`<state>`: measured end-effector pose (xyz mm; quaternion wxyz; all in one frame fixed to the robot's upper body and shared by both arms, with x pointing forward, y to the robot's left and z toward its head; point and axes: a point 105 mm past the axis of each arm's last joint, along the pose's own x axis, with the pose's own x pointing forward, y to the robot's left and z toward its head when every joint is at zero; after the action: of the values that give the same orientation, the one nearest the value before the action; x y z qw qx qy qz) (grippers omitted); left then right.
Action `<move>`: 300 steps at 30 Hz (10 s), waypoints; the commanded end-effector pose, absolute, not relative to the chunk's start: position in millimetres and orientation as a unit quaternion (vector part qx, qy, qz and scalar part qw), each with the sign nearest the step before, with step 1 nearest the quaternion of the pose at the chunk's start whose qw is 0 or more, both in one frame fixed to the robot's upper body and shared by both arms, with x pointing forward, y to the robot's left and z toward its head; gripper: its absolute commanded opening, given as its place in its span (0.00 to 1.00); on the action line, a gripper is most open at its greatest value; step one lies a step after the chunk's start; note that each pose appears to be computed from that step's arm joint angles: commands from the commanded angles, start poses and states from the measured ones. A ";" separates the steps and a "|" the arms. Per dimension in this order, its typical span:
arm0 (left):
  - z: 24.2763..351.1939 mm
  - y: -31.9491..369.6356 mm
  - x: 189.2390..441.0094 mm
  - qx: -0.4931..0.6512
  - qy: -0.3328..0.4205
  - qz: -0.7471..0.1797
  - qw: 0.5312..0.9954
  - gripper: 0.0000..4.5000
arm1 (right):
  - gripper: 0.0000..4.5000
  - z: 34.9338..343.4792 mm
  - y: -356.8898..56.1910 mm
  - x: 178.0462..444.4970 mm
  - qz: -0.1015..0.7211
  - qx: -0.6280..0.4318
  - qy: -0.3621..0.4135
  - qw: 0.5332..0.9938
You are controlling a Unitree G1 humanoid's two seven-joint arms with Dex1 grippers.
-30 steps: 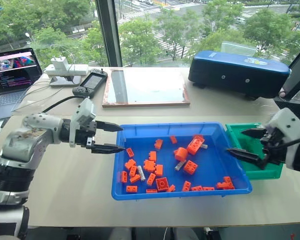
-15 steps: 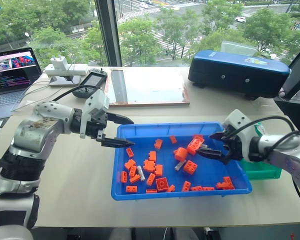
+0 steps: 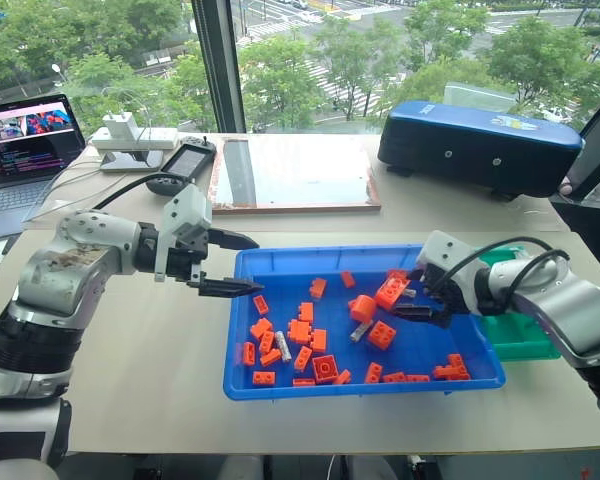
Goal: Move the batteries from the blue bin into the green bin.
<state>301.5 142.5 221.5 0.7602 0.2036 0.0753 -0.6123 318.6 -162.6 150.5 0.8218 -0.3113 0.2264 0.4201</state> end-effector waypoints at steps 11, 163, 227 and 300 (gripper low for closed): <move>228.8 143.8 306.9 0.225 0.058 -0.599 0.767 0.95 | 0.48 150.1 -150.4 322.7 0.416 -0.353 0.200 0.814; 237.4 105.7 311.0 0.162 0.044 -0.681 0.713 0.95 | 0.99 133.0 -139.5 269.2 0.375 -0.192 0.307 0.853; 233.6 109.0 299.4 0.182 0.045 -0.717 0.672 0.95 | 0.72 113.8 -118.1 284.2 0.349 -0.152 0.299 0.875; 221.1 141.8 294.8 0.192 0.073 -0.671 0.713 0.95 | 1.00 137.5 -42.2 303.7 0.538 -0.298 0.192 0.765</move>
<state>297.5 139.3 210.0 0.7073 0.1800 0.0906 -0.6776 298.2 -38.8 130.6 0.7580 -0.2873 0.2057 0.5483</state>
